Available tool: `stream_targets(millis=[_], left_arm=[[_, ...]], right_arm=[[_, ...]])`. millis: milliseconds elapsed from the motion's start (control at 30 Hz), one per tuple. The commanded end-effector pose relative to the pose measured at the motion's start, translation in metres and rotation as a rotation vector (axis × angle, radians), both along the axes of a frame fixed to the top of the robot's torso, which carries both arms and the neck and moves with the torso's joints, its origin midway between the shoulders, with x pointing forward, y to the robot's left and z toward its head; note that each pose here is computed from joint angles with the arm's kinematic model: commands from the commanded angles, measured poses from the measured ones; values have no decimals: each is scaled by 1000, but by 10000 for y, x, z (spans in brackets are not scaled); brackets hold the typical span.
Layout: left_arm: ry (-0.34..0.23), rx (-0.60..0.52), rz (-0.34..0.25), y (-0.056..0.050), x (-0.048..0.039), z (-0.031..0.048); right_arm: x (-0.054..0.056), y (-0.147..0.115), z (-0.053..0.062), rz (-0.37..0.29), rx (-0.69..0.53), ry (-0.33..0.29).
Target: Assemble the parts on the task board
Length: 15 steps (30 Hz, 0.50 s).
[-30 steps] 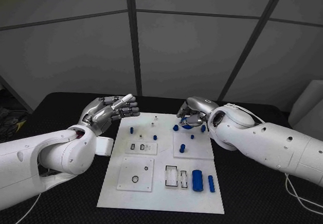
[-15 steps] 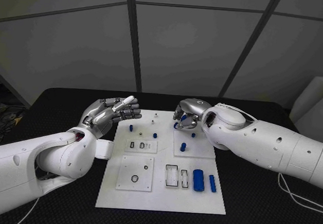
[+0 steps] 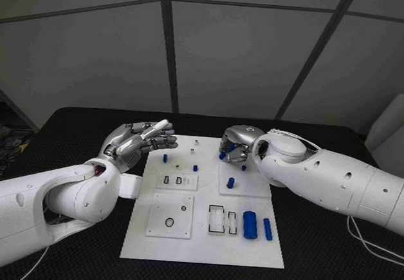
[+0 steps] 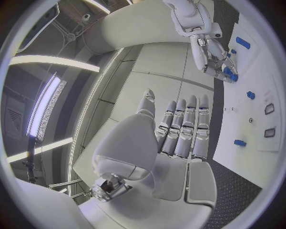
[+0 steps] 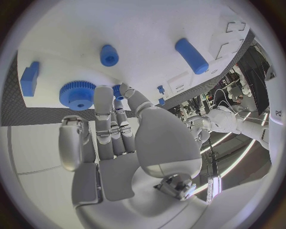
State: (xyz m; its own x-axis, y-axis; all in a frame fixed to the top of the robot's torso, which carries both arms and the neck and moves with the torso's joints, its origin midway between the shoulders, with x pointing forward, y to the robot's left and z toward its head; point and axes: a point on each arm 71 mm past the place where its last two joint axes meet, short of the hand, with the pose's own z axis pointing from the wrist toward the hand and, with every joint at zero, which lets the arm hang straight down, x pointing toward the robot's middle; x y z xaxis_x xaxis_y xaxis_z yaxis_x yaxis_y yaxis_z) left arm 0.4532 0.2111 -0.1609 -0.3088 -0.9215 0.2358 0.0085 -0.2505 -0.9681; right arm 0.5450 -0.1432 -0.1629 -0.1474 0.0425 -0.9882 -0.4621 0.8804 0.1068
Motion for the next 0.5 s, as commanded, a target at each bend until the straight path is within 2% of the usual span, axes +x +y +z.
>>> stream_targets(millis=[33, 500], left_arm=[[-12, -2, -16, -18, -5, 23], [-11, -2, -16, -17, 2, 25]], right_arm=[[1, 15, 4, 7, -24, 3], [6, 29, 20, 6, -11, -17]])
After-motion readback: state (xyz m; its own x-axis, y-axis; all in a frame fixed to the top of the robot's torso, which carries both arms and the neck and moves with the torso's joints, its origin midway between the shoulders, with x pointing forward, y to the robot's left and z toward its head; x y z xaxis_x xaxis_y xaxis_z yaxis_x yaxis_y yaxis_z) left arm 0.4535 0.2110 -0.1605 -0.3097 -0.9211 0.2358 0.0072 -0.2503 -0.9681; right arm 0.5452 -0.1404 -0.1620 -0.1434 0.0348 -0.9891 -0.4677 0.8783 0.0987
